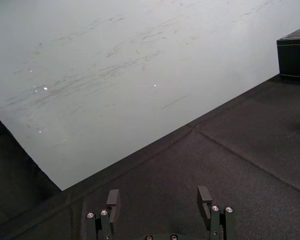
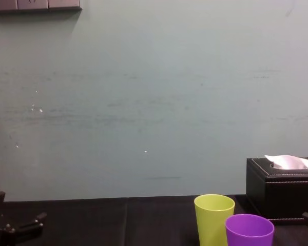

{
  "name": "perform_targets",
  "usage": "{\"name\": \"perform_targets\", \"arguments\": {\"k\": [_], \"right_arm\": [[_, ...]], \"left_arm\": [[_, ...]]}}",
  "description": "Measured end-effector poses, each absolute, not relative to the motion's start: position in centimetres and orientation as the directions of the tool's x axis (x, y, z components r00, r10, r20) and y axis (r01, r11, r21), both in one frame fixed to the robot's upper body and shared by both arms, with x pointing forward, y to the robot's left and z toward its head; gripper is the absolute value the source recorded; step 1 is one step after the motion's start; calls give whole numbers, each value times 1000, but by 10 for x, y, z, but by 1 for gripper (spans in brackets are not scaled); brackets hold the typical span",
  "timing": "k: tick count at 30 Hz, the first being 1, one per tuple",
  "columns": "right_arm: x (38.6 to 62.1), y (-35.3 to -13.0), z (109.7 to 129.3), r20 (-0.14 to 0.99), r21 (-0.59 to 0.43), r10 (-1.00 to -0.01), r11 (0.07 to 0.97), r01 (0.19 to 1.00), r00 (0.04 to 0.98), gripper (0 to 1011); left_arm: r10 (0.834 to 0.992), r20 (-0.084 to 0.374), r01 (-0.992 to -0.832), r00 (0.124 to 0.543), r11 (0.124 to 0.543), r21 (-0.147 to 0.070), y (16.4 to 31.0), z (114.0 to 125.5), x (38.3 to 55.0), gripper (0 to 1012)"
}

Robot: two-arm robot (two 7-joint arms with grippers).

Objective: Stack the three plastic cups sequentially using one hand.

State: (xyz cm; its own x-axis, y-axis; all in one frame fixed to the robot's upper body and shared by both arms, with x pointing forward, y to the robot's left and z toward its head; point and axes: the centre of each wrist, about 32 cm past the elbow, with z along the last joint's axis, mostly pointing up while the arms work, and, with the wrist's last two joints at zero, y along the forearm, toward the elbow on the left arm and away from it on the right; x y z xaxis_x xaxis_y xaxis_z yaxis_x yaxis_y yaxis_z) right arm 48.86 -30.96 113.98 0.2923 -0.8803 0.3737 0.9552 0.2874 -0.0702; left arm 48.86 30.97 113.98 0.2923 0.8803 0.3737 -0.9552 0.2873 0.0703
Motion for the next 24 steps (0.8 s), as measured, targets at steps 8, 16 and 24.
{"name": "perform_targets", "arguments": {"k": [8, 16, 24], "right_arm": [[489, -310, 1140, 374, -70, -880, 287, 955, 292, 1000], [489, -310, 1140, 374, -70, -880, 287, 955, 292, 1000], [489, -310, 1140, 374, -70, -880, 287, 955, 292, 1000]], "left_arm": [[880, 374, -955, 292, 287, 70, 310, 1140, 489, 1011], [880, 374, -955, 292, 287, 70, 310, 1140, 489, 1011], [880, 374, -955, 292, 287, 70, 310, 1140, 489, 1011]]}}
